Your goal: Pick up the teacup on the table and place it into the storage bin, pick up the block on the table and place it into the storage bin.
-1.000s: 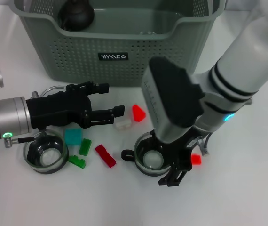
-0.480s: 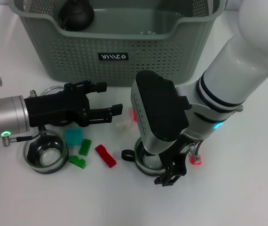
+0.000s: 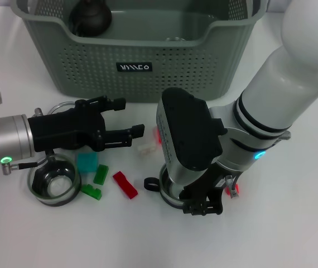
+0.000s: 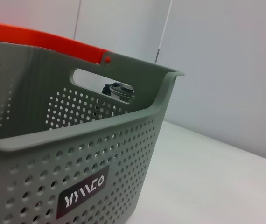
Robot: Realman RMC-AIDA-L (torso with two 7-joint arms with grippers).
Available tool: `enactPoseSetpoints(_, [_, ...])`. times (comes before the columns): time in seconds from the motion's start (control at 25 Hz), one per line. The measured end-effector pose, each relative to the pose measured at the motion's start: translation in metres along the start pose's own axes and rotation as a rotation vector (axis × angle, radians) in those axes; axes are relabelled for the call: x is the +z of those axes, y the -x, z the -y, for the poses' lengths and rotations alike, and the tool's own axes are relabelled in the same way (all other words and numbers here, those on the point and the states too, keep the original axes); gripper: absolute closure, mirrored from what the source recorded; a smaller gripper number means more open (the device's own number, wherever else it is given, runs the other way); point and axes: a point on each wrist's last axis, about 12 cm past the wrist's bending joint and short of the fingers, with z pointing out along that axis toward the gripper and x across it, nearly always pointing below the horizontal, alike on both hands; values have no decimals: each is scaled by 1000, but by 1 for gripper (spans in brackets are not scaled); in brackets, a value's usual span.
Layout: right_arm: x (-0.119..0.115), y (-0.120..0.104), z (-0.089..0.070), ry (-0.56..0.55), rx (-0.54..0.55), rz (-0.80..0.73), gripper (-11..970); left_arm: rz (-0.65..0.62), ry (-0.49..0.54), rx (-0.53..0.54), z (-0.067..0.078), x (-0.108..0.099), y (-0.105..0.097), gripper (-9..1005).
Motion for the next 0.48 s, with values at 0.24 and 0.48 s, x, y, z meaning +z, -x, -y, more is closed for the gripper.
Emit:
enactPoseSetpoints(0.24, [-2,-1,-1,3,35,4,689,-1,2,-3,0,-1,-1,136])
enactPoseSetpoints(0.48, [-8,-3,-2,-5,66,23,887,-2,6,-4,1,-2,-2,136])
